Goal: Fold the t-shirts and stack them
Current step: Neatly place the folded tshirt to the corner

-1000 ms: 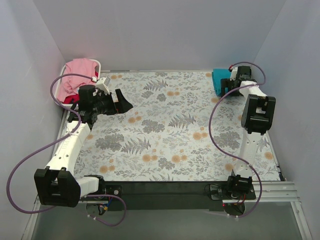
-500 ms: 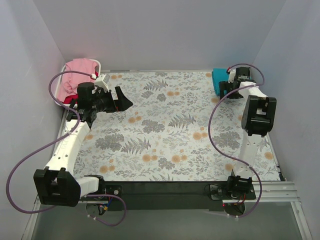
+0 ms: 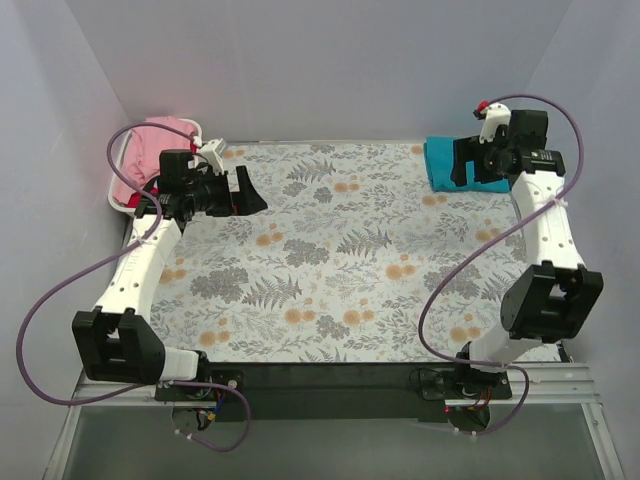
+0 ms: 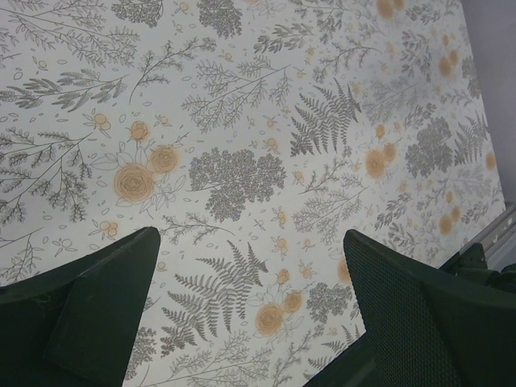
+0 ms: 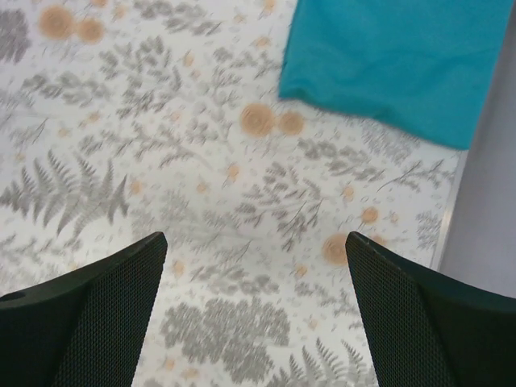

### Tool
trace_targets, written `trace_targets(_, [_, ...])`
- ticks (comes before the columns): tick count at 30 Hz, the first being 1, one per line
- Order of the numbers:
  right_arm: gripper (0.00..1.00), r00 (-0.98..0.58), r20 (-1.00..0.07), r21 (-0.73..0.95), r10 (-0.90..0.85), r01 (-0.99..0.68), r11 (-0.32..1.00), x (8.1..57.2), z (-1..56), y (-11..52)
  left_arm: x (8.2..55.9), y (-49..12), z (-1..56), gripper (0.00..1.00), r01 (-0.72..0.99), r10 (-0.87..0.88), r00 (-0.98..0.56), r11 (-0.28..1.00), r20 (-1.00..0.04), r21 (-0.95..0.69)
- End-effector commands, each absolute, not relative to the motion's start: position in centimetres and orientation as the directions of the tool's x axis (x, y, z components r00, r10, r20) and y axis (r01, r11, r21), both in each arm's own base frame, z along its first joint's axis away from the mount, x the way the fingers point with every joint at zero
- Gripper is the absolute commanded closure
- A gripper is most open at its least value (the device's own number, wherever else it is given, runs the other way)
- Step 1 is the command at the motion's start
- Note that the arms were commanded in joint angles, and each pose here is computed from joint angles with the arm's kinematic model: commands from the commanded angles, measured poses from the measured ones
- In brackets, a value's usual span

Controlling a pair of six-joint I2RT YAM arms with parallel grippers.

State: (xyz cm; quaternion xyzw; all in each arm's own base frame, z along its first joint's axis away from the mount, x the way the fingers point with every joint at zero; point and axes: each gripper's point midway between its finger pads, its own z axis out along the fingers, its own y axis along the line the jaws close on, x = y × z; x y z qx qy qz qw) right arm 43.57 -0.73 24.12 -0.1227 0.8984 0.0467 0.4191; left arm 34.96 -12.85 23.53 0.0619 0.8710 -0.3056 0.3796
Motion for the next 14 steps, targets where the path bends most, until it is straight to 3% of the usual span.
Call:
trace_targets(1, [0.02,-0.711,-0.678,0.110,-0.187,-0.349,0.931,37.1,21.9,1.9,33.5,-12.5,23.7,0.02,0.375,-0.056,-0.721,0.806,-0.691,-0.457])
trace_targets(2, [0.02,-0.747,-0.638,0.139,-0.189,-0.353,0.925,35.1,20.1,2.2,33.1,-12.3,23.6,0.02,0.376,-0.049,-0.717,0.813,-0.696,-0.445])
trace_targets(6, [0.02,-0.728,-0.652,0.147,-0.213,-0.397,0.906,30.0,19.6,3.3,32.0,-11.1,21.3,0.02,0.324,-0.054,-0.725,0.853,-0.687,-0.409])
trace_targets(14, [0.02,-0.717,-0.660,0.156,-0.225,-0.423,0.893,25.8,17.9,4.1,29.1,-10.1,17.8,0.02,0.269,-0.059,-0.753,0.882,-0.655,-0.388])
